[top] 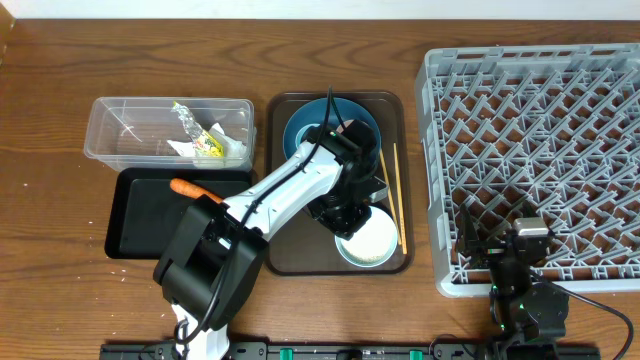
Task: Sort waste into correct bins and load items into the dishwasher rack
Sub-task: 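Lower the left gripper near the white rice bowl and pine cone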
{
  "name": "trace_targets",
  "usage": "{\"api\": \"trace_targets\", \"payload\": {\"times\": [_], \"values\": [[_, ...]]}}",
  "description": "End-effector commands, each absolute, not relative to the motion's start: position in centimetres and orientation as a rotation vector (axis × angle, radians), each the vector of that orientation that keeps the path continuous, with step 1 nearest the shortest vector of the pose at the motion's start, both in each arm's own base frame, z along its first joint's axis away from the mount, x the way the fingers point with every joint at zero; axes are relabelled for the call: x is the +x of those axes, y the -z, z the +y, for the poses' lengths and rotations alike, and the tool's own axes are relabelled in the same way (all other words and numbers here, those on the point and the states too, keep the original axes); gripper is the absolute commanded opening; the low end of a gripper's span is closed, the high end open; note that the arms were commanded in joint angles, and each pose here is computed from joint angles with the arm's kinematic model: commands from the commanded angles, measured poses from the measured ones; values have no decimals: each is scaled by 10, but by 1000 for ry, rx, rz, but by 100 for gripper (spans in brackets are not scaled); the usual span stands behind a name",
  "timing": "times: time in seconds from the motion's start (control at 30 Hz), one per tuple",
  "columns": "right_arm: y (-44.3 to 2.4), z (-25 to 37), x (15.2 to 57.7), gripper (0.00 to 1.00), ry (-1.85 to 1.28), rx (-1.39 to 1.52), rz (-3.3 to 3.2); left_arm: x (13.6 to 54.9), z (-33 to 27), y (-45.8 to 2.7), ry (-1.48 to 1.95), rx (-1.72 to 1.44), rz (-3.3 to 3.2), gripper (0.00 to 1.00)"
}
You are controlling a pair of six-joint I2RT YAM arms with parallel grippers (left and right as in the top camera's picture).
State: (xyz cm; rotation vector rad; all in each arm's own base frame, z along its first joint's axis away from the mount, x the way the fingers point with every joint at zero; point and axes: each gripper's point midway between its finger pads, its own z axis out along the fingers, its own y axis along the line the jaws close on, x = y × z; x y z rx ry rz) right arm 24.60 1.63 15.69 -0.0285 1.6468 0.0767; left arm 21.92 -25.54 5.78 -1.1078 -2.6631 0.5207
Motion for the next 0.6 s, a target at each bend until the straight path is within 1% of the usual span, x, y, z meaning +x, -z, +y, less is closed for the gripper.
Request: {"api": "trace_targets", "payload": {"times": [0.0,0.07,0.3,0.57], "values": [[-156,10,246,99,-47,-16,1648,219,-248,-47,-467,-1109,-2658,6],[-156,10,246,99,-47,-16,1648,220,-240,-39,-399,-1118,-2671,6],[-156,10,246,99,-47,-16,1648,219,-235,-25,-370,-1062,-2702,6],[-156,10,246,99,-47,-16,1647,236,-209,-20,-104,-1004,-2795,6]]}}
